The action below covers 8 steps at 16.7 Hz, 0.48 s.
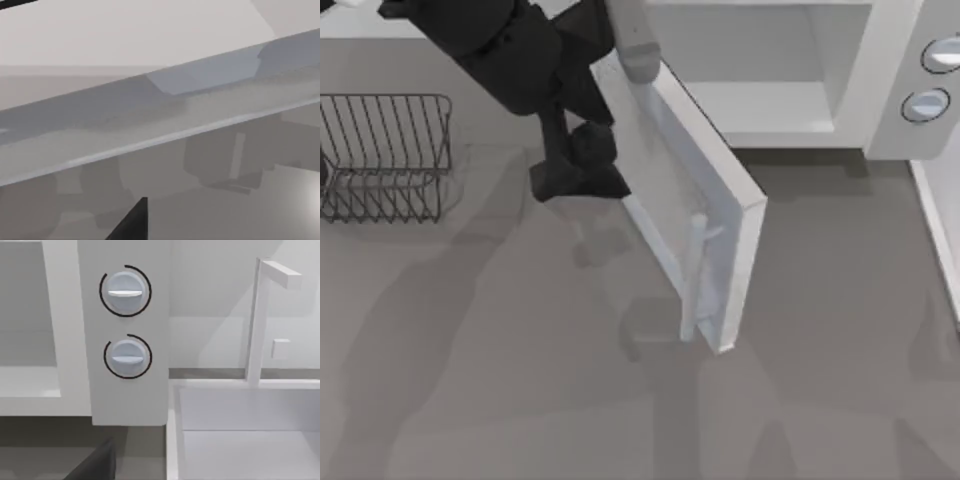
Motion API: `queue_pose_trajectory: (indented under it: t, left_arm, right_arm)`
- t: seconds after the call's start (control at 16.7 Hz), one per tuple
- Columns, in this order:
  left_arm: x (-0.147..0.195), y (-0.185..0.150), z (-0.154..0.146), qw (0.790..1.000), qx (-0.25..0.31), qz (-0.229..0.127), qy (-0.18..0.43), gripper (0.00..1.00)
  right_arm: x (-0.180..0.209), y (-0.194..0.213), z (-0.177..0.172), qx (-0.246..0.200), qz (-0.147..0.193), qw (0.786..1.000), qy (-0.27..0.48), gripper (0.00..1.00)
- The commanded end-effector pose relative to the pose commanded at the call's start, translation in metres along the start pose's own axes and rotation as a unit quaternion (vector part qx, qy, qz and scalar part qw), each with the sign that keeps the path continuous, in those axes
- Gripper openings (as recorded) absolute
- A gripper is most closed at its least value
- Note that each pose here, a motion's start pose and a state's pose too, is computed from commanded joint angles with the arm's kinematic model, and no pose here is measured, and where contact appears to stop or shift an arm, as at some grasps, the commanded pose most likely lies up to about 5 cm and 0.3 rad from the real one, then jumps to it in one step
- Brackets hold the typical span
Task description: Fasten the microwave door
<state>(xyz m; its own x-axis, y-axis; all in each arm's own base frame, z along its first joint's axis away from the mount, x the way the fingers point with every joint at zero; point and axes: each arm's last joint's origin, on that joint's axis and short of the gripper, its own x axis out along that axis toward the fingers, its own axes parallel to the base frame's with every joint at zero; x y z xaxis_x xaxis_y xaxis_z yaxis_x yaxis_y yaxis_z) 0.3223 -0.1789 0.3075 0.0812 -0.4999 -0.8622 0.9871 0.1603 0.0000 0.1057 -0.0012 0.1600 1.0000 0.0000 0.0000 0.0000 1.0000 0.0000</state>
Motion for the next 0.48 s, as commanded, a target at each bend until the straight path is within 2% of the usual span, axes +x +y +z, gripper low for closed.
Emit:
queue_pose_trajectory:
  t: [0.48]
  left_arm:
    - [0.0000,0.0000,0.0000,1.000,0.000,0.000,0.000,0.02]
  right_arm:
    - [0.0000,0.0000,0.0000,0.000,0.000,1.000,0.000,1.00]
